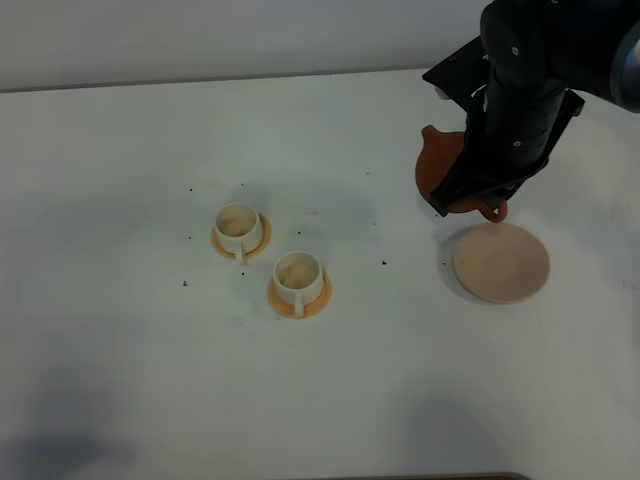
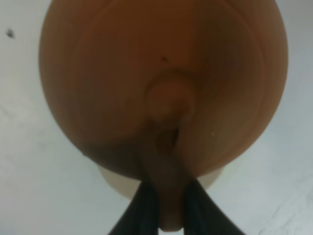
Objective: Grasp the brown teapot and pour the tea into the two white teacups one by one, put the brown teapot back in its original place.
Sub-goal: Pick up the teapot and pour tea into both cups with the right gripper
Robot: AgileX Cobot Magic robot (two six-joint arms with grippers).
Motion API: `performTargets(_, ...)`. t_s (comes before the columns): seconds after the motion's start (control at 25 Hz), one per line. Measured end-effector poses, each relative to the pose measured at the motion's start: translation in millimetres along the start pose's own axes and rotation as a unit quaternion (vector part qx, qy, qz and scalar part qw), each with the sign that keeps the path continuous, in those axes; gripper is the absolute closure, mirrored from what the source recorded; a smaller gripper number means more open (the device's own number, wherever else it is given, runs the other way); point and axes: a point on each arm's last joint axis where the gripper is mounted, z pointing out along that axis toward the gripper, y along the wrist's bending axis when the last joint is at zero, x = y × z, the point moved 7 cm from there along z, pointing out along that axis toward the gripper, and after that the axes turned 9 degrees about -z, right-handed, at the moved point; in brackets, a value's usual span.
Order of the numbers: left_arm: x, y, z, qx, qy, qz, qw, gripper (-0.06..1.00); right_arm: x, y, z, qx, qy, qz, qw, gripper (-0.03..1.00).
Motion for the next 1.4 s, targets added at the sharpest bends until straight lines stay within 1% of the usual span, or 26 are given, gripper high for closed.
performTargets(0.12,0.0,0.0,0.0,0.0,0.0,0.0,1.0,0.69,-13.4,4.6,5.0,0.005,0.001,-0.032,0.999,0.87)
performTargets(0.28,0.0,0.0,0.0,0.0,0.0,0.0,1.0,0.69,-27.2,14.4,15.2,0.028,0.014,-0.093,0.995,0.87)
performTargets(0.44,0.0,0.0,0.0,0.0,0.0,0.0,1.0,0.69,-32.7,24.9,12.5,0.053,0.023,-0.138,0.989,0.87)
performTargets(0.52,0.0,0.0,0.0,0.0,0.0,0.0,1.0,0.69,-32.9,31.2,10.9,0.058,0.032,-0.153,0.986,0.87)
performTargets(0.76,0.0,0.0,0.0,0.0,0.0,0.0,1.0,0.69,-31.1,55.5,6.5,0.057,0.056,-0.178,0.981,0.87)
performTargets(1.0,0.0,0.0,0.0,0.0,0.0,0.0,1.0,0.69,-35.5,78.3,4.3,0.071,0.057,-0.202,0.975,0.87)
performTargets(1.08,0.0,0.0,0.0,0.0,0.0,0.0,1.0,0.69,-30.0,88.7,8.5,0.069,0.066,-0.205,0.974,0.87)
performTargets(1.2,0.0,0.0,0.0,0.0,0.0,0.0,1.0,0.69,-12.8,99.9,21.1,0.061,0.094,-0.209,0.971,0.87)
performTargets(1.32,0.0,0.0,0.0,0.0,0.0,0.0,1.0,0.69,-4.2,105.0,24.5,0.063,0.102,-0.214,0.969,0.87)
performTargets(1.4,0.0,0.0,0.0,0.0,0.0,-0.001,1.0,0.69,-3.2,106.6,23.2,0.071,0.103,-0.223,0.967,0.87)
